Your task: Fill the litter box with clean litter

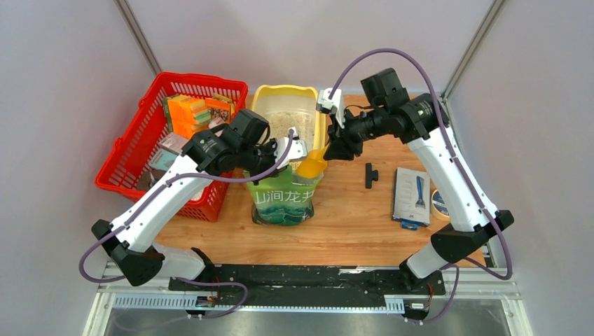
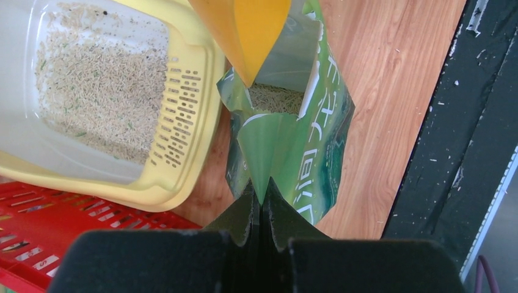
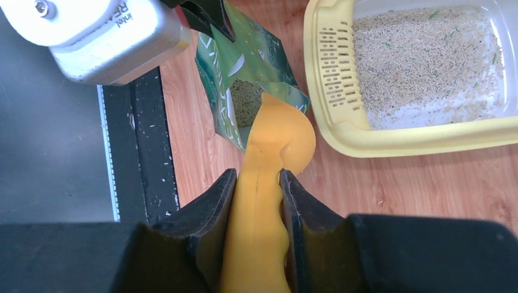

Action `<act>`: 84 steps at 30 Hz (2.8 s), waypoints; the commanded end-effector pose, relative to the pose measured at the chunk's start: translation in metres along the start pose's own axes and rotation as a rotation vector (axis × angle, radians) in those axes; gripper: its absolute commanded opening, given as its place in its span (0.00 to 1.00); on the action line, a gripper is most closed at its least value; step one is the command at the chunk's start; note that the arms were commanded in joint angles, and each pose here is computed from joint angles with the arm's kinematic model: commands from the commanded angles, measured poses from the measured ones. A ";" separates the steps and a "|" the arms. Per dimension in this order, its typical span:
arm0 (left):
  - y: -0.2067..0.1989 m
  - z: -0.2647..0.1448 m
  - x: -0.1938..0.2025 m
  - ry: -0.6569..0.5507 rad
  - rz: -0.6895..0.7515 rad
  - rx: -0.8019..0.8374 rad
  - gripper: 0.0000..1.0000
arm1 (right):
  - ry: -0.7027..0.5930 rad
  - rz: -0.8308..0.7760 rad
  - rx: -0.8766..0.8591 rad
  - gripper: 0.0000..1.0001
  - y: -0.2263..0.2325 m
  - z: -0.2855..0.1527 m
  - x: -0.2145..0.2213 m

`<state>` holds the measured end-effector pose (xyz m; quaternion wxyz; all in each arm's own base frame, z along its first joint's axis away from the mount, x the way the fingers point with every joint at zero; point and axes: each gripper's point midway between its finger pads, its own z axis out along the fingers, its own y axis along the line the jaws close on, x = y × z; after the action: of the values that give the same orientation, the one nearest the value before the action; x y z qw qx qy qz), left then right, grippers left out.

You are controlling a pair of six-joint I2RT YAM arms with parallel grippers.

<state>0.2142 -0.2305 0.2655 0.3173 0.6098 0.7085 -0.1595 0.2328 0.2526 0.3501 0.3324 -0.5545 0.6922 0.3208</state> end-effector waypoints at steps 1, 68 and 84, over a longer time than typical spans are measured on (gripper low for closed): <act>0.002 -0.024 -0.025 -0.123 -0.007 -0.065 0.00 | 0.089 -0.031 0.002 0.00 0.003 0.008 0.016; -0.007 -0.079 -0.048 -0.339 0.043 -0.172 0.00 | -0.198 1.087 -0.075 0.00 -0.053 0.063 0.040; -0.009 -0.078 -0.036 -0.253 0.146 -0.144 0.00 | -0.293 1.198 -0.270 0.00 -0.062 0.043 0.044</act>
<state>0.1890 -0.2047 0.2775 0.3535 0.6087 0.6940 -0.1514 0.2641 0.2677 0.2674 0.0674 -0.0860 0.7978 0.5929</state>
